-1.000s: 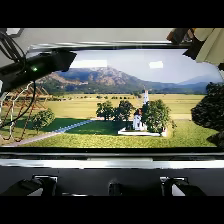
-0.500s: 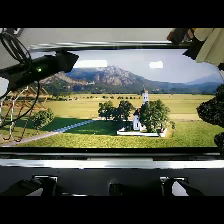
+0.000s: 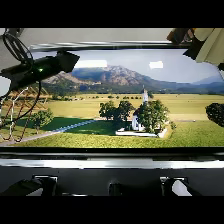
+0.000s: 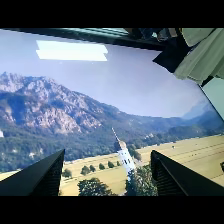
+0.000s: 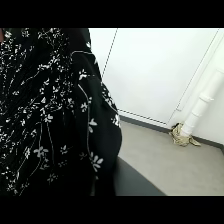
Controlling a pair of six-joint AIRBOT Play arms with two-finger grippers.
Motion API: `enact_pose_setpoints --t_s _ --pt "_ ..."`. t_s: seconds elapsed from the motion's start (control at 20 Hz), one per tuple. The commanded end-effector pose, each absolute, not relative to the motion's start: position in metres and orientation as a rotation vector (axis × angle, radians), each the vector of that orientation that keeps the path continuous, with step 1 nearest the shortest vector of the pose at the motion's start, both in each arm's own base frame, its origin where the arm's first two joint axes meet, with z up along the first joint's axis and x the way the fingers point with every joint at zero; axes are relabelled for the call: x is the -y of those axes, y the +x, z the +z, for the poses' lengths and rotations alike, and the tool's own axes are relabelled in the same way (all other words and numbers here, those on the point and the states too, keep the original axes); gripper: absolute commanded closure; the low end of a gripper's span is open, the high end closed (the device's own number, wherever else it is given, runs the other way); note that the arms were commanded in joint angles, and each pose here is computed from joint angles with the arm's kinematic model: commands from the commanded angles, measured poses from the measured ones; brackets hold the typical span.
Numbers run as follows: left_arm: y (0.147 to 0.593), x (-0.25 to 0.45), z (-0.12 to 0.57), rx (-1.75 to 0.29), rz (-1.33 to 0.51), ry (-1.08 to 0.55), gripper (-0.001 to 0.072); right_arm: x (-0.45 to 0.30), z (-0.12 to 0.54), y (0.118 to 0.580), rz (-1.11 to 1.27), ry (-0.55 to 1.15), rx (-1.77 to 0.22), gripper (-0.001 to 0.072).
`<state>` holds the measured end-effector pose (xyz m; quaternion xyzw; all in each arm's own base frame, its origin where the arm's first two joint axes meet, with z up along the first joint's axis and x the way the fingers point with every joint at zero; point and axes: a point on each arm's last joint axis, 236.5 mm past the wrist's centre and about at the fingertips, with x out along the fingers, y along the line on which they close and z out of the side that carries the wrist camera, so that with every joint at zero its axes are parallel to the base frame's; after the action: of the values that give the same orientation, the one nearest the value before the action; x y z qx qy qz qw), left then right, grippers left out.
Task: Fold the clothes and pants, and hang the long-sleeved shirts on hangers.
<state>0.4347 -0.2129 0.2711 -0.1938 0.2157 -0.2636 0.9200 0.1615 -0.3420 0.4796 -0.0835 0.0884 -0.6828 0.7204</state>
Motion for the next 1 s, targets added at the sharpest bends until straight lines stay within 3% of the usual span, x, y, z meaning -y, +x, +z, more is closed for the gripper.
enact_pose_setpoints --t_s 0.0,0.5,0.95 --pt "0.432 0.215 0.267 -0.466 -0.548 -0.393 0.0107 0.353 0.484 0.152 -1.524 -0.160 -0.146 0.0687" --pt "0.427 0.219 0.250 -0.534 -0.561 -0.378 0.0108 0.385 0.470 0.113 -1.580 -0.025 -0.098 0.0686" --pt "0.428 0.219 0.248 -0.538 -0.560 -0.378 0.0107 0.381 0.449 0.114 -1.547 0.091 -0.132 0.0670"
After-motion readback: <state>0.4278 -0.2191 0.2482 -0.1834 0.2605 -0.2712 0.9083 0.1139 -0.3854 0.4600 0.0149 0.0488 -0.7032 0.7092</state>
